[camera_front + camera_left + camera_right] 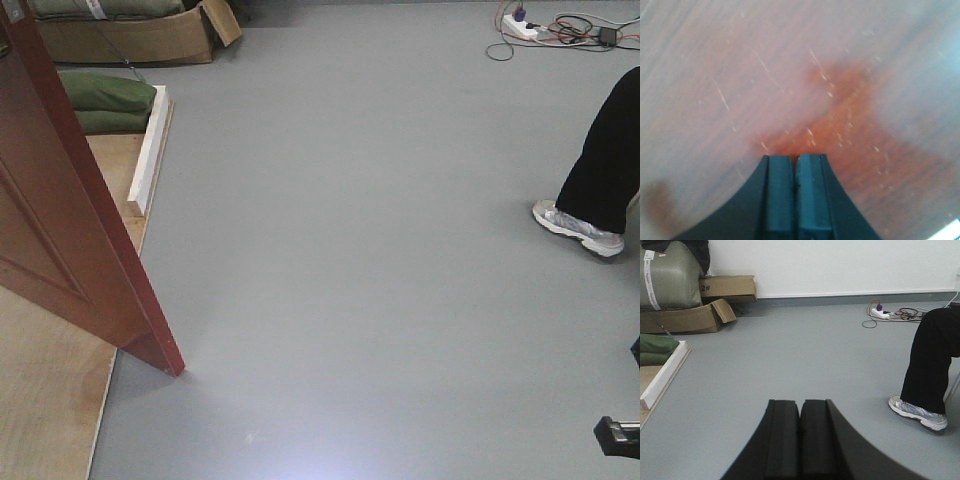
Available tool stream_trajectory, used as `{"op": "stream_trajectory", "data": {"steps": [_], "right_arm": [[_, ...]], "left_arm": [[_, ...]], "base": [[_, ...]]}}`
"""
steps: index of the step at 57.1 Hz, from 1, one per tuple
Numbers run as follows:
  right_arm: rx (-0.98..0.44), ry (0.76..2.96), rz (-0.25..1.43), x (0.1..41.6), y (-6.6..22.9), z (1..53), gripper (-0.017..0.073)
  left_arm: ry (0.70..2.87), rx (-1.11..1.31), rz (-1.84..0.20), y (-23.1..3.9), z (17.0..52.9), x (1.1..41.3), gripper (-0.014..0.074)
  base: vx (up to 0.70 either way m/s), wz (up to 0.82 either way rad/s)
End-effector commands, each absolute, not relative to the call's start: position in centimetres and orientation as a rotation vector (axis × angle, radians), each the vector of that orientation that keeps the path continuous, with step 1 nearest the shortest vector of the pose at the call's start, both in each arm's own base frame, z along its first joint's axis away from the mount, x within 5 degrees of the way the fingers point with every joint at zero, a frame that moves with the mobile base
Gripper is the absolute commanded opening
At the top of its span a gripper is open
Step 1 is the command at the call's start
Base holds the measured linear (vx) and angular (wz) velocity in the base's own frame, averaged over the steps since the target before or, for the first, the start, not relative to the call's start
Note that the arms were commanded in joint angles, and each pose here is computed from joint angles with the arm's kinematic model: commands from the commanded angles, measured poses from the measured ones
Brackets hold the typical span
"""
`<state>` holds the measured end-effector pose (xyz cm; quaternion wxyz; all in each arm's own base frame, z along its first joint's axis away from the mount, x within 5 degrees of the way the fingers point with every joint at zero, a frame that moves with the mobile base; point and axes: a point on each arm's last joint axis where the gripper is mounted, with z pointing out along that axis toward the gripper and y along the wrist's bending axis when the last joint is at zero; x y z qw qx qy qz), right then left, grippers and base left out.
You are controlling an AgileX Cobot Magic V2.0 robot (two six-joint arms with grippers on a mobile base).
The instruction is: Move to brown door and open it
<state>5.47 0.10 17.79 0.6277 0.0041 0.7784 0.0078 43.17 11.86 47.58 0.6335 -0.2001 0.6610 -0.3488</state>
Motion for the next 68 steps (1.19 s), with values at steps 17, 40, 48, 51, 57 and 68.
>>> {"op": "stream_trajectory", "data": {"steps": [17, 40, 48, 51, 57, 68], "right_arm": [[0.012, 1.697, 0.006, 5.54, 0.03, 18.39, 0.0], [0.012, 1.697, 0.006, 5.54, 0.03, 18.39, 0.0], [0.012, 1.697, 0.006, 5.54, 0.03, 18.39, 0.0], [0.012, 1.697, 0.006, 5.54, 0.03, 18.39, 0.0], [0.012, 1.697, 0.006, 5.54, 0.03, 18.39, 0.0], [0.012, 1.697, 0.006, 5.54, 0.03, 18.39, 0.0]], "left_arm": [[1.4, -0.419, -0.82, 10.65, 51.4, 40.88, -0.0004], [1.4, -0.419, -0.82, 10.65, 51.4, 40.88, -0.0004], [1.4, -0.419, -0.82, 10.65, 51.4, 40.88, -0.0004], [1.4, -0.419, -0.82, 10.65, 51.4, 40.88, -0.0004], [1.4, -0.419, -0.82, 10.65, 51.4, 40.88, -0.0004], [1.4, -0.419, -0.82, 10.65, 51.4, 40.88, -0.0004]], "base": [[0.13, -0.08], [0.16, -0.01], [0.18, 0.06], [0.18, 0.05], [0.19, 0.06], [0.18, 0.05]]}}
